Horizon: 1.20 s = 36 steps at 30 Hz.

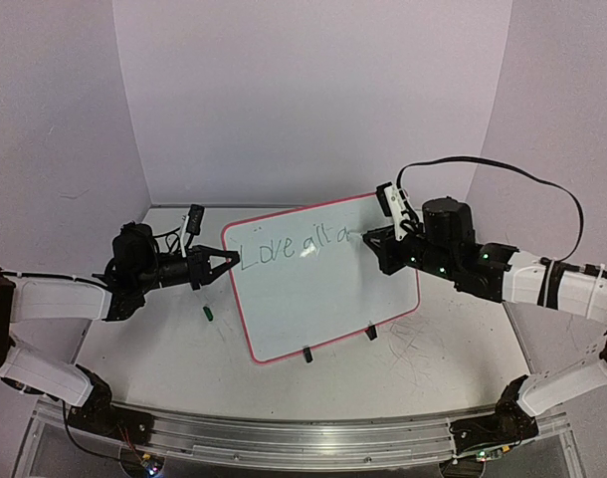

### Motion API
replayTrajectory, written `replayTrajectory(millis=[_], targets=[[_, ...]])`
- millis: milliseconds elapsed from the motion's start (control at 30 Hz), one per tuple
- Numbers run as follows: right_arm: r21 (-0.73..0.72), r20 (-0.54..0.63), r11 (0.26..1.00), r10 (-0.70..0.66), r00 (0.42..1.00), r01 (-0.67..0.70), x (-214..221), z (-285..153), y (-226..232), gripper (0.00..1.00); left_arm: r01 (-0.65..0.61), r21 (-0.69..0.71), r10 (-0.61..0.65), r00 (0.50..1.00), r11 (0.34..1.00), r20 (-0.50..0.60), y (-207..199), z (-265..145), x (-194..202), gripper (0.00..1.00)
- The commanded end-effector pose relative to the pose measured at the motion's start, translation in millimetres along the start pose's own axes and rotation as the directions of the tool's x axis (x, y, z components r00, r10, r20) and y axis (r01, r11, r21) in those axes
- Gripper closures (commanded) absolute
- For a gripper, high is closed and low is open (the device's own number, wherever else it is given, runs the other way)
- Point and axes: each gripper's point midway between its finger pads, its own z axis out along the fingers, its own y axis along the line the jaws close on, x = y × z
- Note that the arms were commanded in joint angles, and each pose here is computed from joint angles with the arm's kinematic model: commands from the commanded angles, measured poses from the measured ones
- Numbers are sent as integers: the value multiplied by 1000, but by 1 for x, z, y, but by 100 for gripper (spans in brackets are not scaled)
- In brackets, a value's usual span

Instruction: Write a sentence on the whiteboard

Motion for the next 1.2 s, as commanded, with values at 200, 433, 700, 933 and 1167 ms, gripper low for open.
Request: replayTrajectory(millis=[200,433,700,933,1167], targets=[[-17,59,1000,17,998,-16,-18,3,-5,100,-23,-71,18,998,997,-68,17,-1,22,100],[-4,57,1000,20,998,-20,-19,7,-7,100,-28,-65,24,998,997,-65,16,0,20,100],[13,77,1000,23,997,-24,-26,8,-10,100,-30,-63,26,997,998,-67,16,0,20,100],[44,91,999,24,996,-28,-30,9,-15,100,-29,-62,24,997,998,-69,16,0,21,100],[45,85,999,22,996,-26,-28,13,-15,100,-31,-61,27,997,998,-68,16,1,20,100]])
